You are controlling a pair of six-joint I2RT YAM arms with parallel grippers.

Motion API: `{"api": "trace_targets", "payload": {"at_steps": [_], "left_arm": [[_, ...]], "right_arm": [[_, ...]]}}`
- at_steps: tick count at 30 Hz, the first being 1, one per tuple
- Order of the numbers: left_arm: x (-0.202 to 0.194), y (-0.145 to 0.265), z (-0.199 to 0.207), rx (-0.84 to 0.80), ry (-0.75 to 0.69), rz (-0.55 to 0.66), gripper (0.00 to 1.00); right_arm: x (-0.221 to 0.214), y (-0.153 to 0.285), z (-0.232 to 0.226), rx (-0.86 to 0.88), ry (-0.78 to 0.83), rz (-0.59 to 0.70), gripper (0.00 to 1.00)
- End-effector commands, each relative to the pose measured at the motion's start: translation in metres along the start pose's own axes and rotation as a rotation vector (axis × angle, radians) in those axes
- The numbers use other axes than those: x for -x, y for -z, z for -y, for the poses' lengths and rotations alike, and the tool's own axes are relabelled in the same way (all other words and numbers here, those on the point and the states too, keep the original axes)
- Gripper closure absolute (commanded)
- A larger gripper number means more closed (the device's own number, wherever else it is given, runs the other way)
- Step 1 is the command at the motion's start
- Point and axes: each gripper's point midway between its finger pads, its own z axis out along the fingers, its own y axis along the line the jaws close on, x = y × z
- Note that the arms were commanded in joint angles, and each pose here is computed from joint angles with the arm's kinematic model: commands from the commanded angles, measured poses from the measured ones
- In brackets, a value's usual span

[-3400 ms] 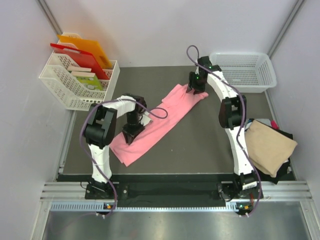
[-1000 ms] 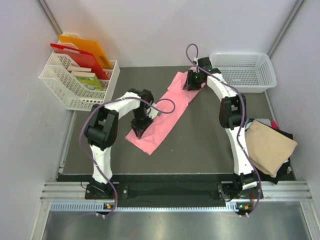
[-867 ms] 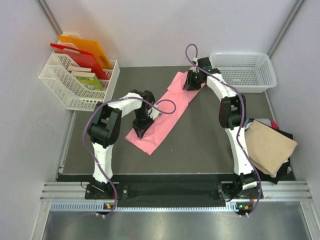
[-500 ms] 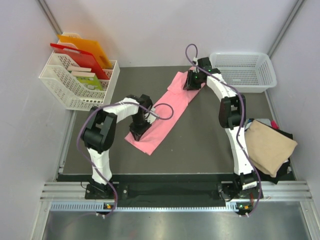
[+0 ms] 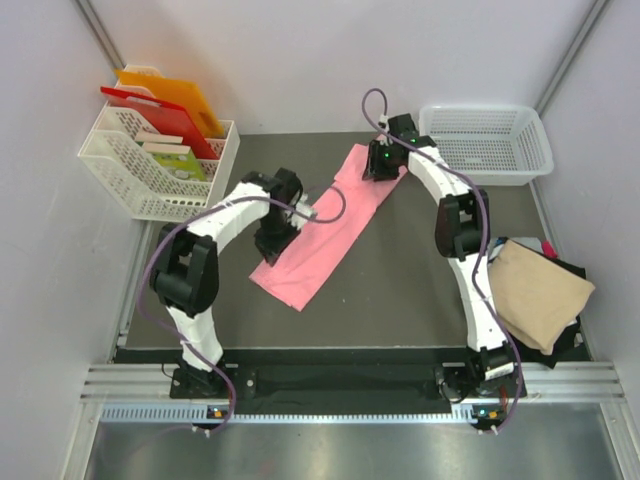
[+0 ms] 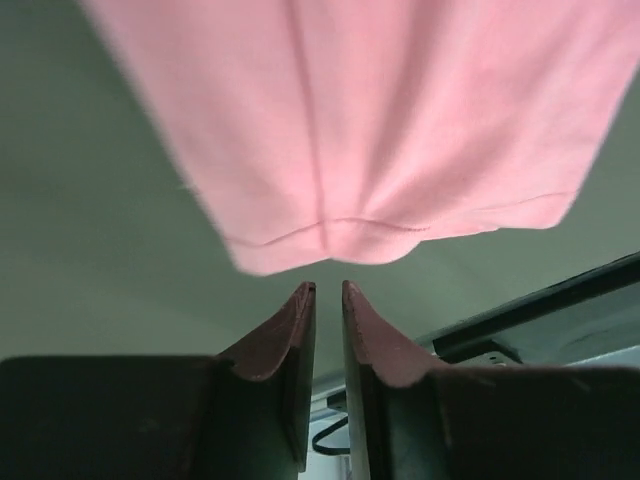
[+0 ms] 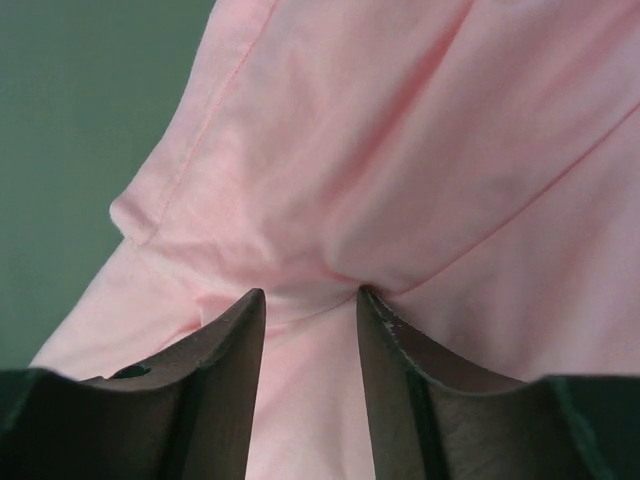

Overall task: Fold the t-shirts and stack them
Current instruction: Rotate the tshirt 45 degrees, then grab the bottom of the folded rectangular tshirt with right arm

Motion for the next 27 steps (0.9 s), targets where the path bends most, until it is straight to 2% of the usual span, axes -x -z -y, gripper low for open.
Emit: {"api": "trace_targets", "payload": {"at_steps": [1, 3, 4, 5, 7, 8, 9, 10, 11, 12, 13, 14, 15, 16, 17, 18, 20, 21, 23, 27], "left_arm": [[0.023, 0.113, -0.019, 0.156, 0.098, 0.225, 0.77], [0.016, 0.157, -0.044, 0.279, 0.159, 0.346, 0.77], [-0.001, 0.167, -0.070, 0.318, 0.251, 0.368, 0.77], [-0.016, 0.170, -0.083, 0.339, 0.274, 0.371, 0.77], [-0.047, 0.200, -0.116, 0.473, 0.299, 0.472, 0.76], [-0.064, 0.186, -0.124, 0.533, 0.297, 0.429, 0.76], [-0.085, 0.206, -0.129, 0.657, 0.312, 0.455, 0.74], [-0.089, 0.212, -0.134, 0.710, 0.301, 0.475, 0.68], [-0.096, 0.210, -0.132, 0.726, 0.318, 0.473, 0.64], [-0.102, 0.217, -0.129, 0.723, 0.342, 0.513, 0.58], [-0.104, 0.217, -0.126, 0.705, 0.367, 0.531, 0.50], [-0.104, 0.217, -0.126, 0.698, 0.384, 0.546, 0.45], [-0.107, 0.217, -0.126, 0.692, 0.402, 0.553, 0.42], [-0.104, 0.214, -0.125, 0.669, 0.404, 0.565, 0.41], [-0.103, 0.209, -0.125, 0.652, 0.408, 0.566, 0.41], [-0.105, 0.206, -0.128, 0.643, 0.426, 0.566, 0.41], [-0.099, 0.195, -0.128, 0.598, 0.422, 0.588, 0.42], [-0.103, 0.190, -0.132, 0.583, 0.447, 0.580, 0.42], [-0.103, 0.179, -0.134, 0.560, 0.468, 0.580, 0.44], [-0.109, 0.167, -0.151, 0.507, 0.561, 0.593, 0.44]], "right_arm": [[0.044, 0.071, -0.056, 0.031, 0.108, 0.135, 0.55], [0.052, 0.104, -0.082, 0.051, 0.132, 0.174, 0.55], [0.042, 0.108, -0.088, 0.057, 0.136, 0.155, 0.54], [0.045, 0.132, -0.101, 0.062, 0.157, 0.182, 0.52], [0.022, 0.140, -0.123, 0.068, 0.201, 0.146, 0.51], [0.022, 0.157, -0.132, 0.048, 0.230, 0.169, 0.50], [-0.001, 0.160, -0.150, 0.047, 0.266, 0.124, 0.48], [-0.010, 0.167, -0.152, -0.003, 0.291, 0.117, 0.44], [-0.032, 0.172, -0.154, -0.037, 0.323, 0.051, 0.39], [-0.059, 0.173, -0.177, -0.034, 0.384, 0.004, 0.34], [-0.071, 0.180, -0.174, -0.118, 0.417, 0.001, 0.21], [-0.091, 0.185, -0.178, -0.149, 0.454, -0.038, 0.17], [-0.120, 0.190, -0.202, -0.153, 0.538, -0.054, 0.13], [-0.129, 0.200, -0.195, -0.256, 0.577, -0.025, 0.05], [-0.144, 0.204, -0.201, -0.277, 0.597, -0.031, 0.02], [-0.171, 0.212, -0.223, -0.263, 0.662, -0.028, 0.00], [-0.202, 0.218, -0.229, -0.305, 0.681, -0.031, 0.00], [-0.228, 0.223, -0.247, -0.283, 0.715, -0.037, 0.00], [-0.256, 0.220, -0.257, -0.298, 0.708, -0.043, 0.00], [-0.319, 0.223, -0.299, -0.274, 0.801, -0.068, 0.00]]}}
